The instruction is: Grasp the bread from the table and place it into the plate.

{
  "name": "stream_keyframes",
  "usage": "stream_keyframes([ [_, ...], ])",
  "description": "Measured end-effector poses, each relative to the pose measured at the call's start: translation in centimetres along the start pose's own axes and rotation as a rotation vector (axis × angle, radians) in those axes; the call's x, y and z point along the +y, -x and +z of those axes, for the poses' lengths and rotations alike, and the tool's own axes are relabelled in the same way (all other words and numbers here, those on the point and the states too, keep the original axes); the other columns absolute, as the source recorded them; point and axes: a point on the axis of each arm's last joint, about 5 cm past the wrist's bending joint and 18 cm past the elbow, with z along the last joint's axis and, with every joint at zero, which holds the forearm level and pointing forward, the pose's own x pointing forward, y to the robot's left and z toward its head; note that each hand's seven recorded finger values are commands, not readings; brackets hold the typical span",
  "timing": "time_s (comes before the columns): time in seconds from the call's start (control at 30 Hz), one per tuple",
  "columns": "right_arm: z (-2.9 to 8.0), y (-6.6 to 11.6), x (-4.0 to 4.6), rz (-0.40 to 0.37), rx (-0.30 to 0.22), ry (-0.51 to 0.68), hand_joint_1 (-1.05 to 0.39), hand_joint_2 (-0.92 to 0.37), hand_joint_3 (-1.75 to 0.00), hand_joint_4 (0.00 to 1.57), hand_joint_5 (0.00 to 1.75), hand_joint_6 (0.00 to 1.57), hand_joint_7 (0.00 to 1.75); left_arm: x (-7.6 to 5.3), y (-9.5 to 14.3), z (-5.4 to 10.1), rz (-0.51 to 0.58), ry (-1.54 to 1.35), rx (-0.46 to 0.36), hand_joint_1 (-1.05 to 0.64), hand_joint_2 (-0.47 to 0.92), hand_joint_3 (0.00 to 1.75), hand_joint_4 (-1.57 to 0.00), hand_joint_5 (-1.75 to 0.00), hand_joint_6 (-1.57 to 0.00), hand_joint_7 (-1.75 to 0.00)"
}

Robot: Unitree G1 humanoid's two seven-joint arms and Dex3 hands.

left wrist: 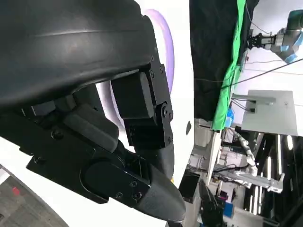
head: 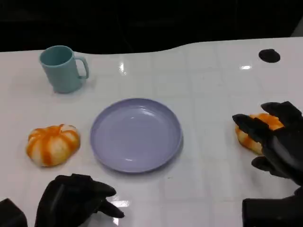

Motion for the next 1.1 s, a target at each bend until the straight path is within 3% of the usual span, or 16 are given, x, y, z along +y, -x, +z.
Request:
stream_keyframes([
  [0.27, 0.0, -1.8, -0.11, 0.067, 0.019, 0.058, -0.41, -0.76, 0.00, 0.06, 0.55, 0.39, 0.01, 0.1, 0.0, 0.0, 0.004, 0.000, -0.001, -1.05, 0.75, 0.00, -1.57, -0.37, -1.57, -0.15],
  [0.93, -1.5, -4.8, 3.87, 0.281, 0.131, 0.083, -0.44, -0.81, 0.00, 0.16, 0.24, 0.32, 0.00, 0.0, 0.2, 0.2, 0.004, -0.005, -0.013, -1.05, 0.75, 0.00, -1.57, -0.38, -1.57, -0.15],
  [1.03, -1.4, -5.0, 4.38, 0.295, 0.140, 0.084, -0.40, -0.84, -0.01, 0.38, 0.18, 0.41, 0.02, 0.0, 0.2, 0.2, 0.004, -0.005, -0.013, -1.05, 0.75, 0.00, -1.57, -0.38, -1.57, -0.15],
  [1.1, -1.5, -5.2, 4.58, 0.287, 0.140, 0.077, -0.28, -0.85, 0.00, 0.80, 0.22, 0.67, 0.06, 0.0, 0.2, 0.2, 0.004, -0.005, -0.014, -1.05, 0.75, 0.00, -1.57, -0.38, -1.57, -0.15],
])
